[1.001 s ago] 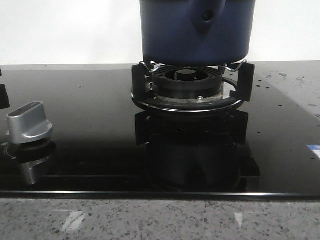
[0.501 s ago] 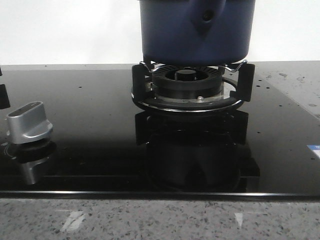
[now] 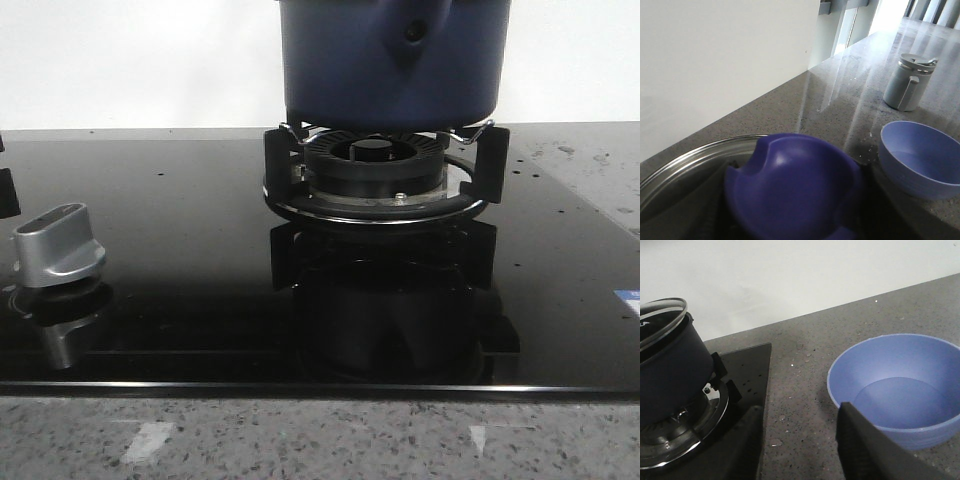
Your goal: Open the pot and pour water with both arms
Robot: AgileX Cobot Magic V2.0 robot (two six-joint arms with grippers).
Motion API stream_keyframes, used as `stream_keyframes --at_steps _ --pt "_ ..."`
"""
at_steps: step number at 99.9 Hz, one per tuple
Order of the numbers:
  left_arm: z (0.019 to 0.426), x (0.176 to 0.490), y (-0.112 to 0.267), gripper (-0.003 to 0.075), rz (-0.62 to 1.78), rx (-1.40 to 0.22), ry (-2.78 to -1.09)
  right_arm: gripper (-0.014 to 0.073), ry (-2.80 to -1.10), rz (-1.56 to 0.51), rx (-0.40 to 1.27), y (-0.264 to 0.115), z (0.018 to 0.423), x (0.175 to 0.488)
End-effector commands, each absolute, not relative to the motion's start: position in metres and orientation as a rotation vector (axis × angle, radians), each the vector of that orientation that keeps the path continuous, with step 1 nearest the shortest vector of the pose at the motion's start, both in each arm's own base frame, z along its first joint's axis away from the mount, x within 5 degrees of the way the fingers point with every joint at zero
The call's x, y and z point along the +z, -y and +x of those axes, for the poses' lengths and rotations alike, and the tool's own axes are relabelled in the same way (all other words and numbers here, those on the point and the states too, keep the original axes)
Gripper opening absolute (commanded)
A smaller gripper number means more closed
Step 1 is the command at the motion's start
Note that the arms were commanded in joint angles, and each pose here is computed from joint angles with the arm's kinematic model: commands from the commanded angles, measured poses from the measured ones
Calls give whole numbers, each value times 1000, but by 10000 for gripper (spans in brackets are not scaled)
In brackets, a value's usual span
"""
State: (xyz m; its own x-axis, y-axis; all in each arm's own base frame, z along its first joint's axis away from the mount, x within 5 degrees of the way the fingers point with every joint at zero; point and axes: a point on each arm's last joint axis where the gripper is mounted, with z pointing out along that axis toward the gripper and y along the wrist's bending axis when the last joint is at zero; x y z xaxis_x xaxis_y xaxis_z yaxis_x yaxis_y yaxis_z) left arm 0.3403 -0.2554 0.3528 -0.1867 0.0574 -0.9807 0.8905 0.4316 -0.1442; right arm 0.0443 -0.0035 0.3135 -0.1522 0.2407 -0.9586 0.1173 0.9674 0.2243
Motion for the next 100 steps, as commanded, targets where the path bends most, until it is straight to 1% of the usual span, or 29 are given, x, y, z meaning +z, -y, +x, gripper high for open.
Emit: stream_keyframes --at_steps 1,18,36,49,60,73,85,100 --pt "328 399 243 229 805 -985 -1457 311 -1644 251 102 4 46 330" --pt "332 407 226 237 793 -974 -1437 311 -1644 251 102 4 46 330" --pt "335 413 203 309 821 -1010 -1400 311 -1644 251 102 4 46 330" --pt "337 416 187 311 834 -1018 -1386 311 -1644 251 102 4 46 330" --pt "338 417 175 310 859 -975 -1393 311 -1644 251 102 4 46 330" --pt "338 418 164 311 884 -913 -1442 311 -1642 250 102 4 46 330" --pt "334 420 155 311 913 -904 -1468 311 -1635 249 102 4 46 331" --pt "327 429 145 317 924 -883 -1451 311 -1635 249 102 4 46 331"
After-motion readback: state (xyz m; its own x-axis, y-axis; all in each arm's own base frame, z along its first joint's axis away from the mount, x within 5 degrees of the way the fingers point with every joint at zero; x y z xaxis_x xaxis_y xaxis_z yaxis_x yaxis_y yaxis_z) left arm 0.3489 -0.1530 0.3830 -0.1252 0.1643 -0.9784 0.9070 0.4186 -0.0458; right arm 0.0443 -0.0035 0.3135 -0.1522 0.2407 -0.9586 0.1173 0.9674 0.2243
